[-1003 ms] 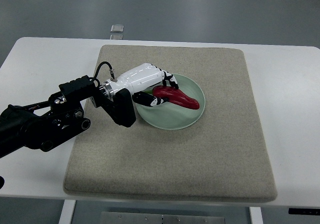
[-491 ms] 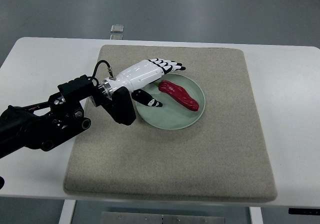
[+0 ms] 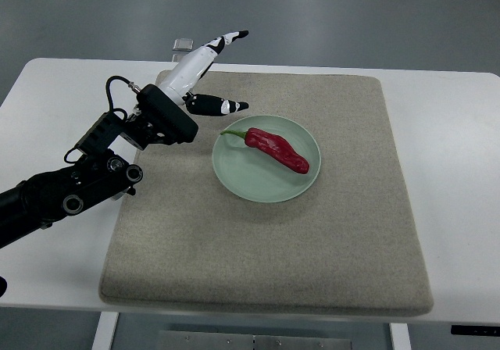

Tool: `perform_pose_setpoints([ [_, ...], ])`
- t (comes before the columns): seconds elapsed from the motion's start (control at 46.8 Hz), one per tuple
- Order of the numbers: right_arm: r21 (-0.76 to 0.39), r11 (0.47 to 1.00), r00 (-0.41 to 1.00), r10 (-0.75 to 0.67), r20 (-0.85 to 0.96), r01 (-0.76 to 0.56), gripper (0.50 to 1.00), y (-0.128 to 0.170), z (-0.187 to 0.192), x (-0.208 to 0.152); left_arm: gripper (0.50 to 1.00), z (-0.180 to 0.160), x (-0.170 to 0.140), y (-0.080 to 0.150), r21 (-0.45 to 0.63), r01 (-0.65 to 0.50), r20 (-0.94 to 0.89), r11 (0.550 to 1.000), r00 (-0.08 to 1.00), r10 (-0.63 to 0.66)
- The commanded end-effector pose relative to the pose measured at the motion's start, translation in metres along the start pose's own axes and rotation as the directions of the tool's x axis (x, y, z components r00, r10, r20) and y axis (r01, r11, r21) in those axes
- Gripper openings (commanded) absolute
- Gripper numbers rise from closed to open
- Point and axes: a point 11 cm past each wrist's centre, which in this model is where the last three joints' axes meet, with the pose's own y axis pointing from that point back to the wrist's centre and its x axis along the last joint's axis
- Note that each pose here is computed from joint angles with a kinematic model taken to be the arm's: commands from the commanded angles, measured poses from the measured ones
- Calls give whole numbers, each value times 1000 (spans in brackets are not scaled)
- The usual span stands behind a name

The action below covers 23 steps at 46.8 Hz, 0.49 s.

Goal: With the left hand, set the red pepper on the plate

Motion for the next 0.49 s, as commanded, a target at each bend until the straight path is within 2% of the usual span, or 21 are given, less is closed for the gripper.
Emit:
perform_pose_setpoints([
  [0.0, 0, 1000, 1000, 0, 0, 0, 932, 0, 0, 0, 986, -7, 8, 1, 61, -72, -78, 996, 994, 76],
  [0.235, 0, 1000, 1000, 0, 0, 0, 932, 0, 0, 0, 988, -24, 39, -1, 248, -232, -339, 941, 889, 309],
  [0.47, 0, 1000, 1000, 0, 0, 0, 932, 0, 0, 0, 994, -39, 51, 4, 384, -272, -479, 882, 758, 442],
])
